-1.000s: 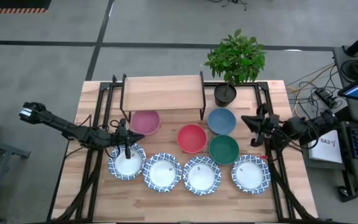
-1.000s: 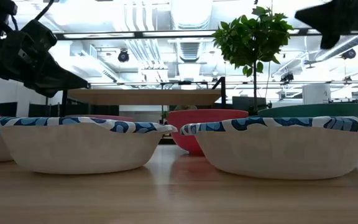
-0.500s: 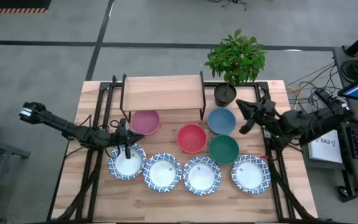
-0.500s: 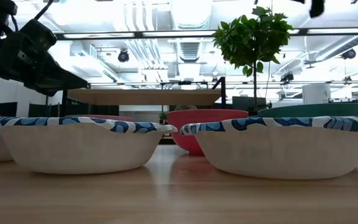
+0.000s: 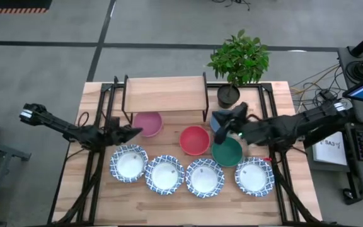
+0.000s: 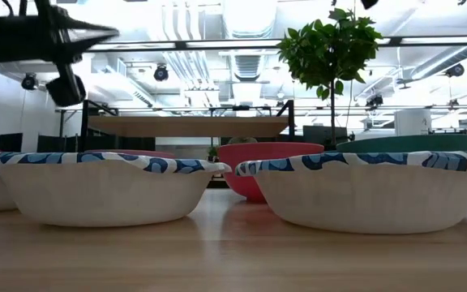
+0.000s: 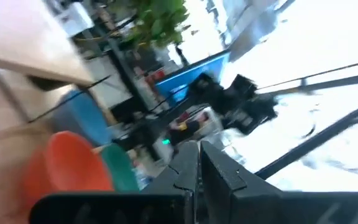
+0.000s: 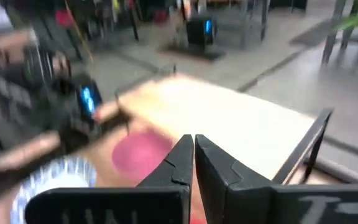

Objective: Place and stack bowls onto a shelf
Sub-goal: Put the red plastic bowl on the shelf

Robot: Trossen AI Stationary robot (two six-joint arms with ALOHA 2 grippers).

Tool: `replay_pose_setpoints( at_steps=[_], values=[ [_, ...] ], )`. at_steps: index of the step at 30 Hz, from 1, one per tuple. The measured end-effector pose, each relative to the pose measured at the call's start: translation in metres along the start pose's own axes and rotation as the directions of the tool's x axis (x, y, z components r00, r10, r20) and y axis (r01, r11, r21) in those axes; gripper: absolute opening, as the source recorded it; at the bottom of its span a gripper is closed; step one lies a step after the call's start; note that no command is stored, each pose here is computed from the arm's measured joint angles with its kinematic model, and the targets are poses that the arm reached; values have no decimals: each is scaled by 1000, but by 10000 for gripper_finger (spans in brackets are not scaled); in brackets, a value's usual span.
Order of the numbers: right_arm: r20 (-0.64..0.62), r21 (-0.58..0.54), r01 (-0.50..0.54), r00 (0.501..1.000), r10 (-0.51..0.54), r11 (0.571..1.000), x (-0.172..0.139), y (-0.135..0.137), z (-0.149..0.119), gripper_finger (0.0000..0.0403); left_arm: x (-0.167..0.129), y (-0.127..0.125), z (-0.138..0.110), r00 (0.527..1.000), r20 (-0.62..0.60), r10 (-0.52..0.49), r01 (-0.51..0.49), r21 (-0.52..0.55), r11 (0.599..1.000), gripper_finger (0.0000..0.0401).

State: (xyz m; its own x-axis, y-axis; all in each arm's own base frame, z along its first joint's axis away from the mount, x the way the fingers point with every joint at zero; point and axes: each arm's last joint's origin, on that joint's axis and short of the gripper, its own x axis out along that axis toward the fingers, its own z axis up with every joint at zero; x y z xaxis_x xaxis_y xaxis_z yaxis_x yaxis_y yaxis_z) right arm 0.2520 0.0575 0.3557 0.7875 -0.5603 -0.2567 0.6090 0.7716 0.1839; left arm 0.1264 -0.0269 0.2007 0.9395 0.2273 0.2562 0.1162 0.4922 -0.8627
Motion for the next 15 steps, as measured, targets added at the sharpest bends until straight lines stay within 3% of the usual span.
replay_pose_setpoints(
  at_steps=[6,10,13,15],
  values=[
    [-176,-28,25,984,-30,999,9,22,16,9,0,-19,9,980,17,-200,199,53,979,0],
    [-313,-40,47,948,-58,998,21,34,13,9,10,-46,20,959,29,-281,276,114,954,0],
    [-384,-26,56,921,-62,998,31,42,13,9,22,-71,28,958,-26,-284,284,198,938,0],
    [-426,-22,53,903,-57,998,39,46,12,9,31,-88,33,967,-117,-228,251,262,932,0]
  ],
)
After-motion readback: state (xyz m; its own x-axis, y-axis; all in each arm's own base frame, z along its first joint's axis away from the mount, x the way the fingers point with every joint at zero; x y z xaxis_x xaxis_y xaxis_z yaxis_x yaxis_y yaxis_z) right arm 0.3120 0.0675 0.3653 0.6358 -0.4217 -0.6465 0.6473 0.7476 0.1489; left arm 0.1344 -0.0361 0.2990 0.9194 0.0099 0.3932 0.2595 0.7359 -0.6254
